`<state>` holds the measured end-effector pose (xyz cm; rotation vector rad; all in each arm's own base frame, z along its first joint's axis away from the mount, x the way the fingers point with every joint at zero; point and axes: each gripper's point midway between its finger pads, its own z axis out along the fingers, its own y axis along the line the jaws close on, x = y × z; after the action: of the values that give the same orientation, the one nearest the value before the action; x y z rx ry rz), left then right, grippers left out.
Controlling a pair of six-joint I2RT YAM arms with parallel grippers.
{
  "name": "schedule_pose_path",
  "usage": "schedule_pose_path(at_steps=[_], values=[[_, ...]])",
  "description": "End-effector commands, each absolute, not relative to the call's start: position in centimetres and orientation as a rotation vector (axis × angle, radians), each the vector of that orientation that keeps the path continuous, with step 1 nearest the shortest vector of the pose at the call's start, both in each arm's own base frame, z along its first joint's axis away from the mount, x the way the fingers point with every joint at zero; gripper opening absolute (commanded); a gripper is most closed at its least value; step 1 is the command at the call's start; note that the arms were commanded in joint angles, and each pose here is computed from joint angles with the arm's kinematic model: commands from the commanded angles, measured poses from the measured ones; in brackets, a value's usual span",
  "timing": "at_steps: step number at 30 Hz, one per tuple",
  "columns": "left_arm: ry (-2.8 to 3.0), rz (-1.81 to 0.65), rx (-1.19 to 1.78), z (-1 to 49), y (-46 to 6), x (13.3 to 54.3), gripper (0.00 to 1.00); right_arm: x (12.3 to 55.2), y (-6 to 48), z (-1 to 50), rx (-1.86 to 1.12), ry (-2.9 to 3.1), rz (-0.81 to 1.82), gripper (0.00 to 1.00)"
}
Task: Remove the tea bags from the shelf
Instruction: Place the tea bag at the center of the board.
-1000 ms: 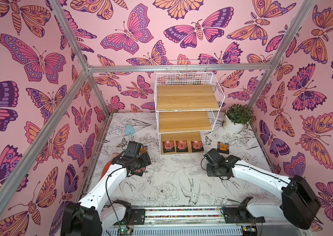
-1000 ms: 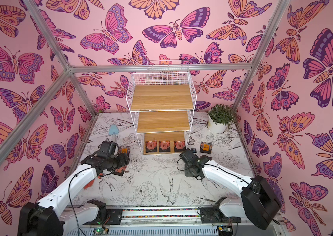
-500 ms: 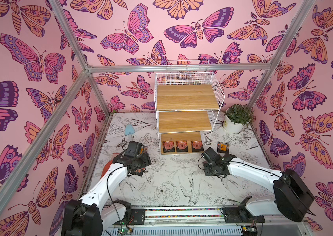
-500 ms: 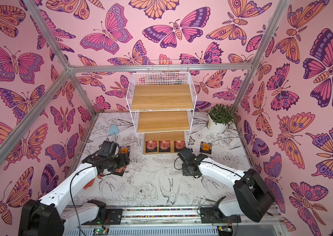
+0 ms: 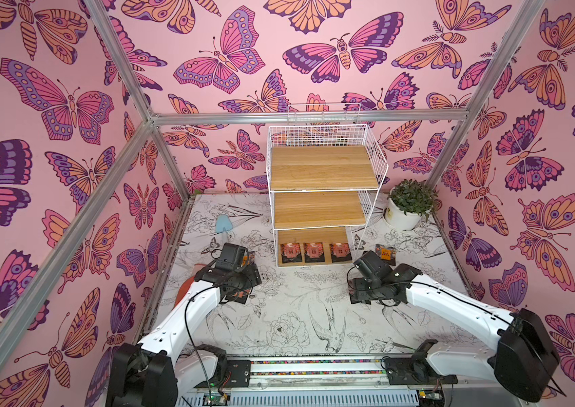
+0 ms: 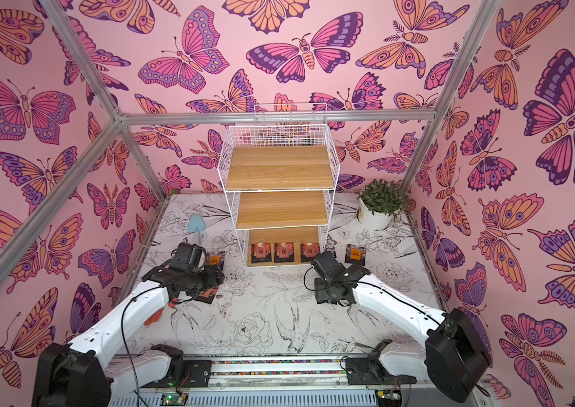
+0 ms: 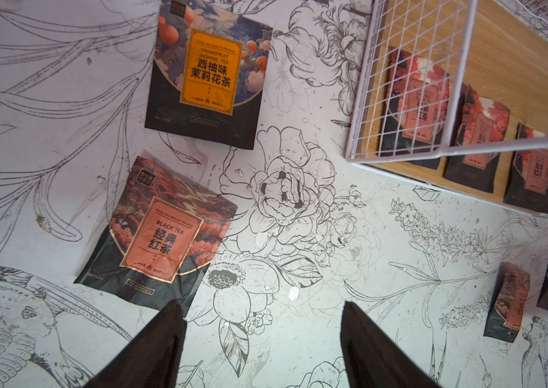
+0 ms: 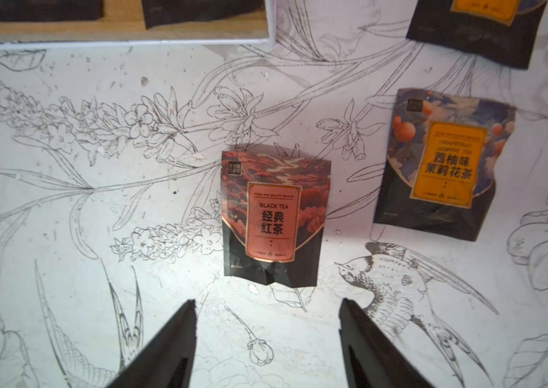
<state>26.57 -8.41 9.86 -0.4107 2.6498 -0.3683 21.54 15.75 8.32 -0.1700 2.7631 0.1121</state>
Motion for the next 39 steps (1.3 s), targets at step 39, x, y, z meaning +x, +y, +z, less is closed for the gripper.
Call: schedule_pose_path(at_steps=[39], values=[[2.704, -0.326, -0.404, 9.1, -8.7, 25.7, 0.76, 26.8, 15.3, 1.3, -0.233, 2.947, 0.056, 0.01]])
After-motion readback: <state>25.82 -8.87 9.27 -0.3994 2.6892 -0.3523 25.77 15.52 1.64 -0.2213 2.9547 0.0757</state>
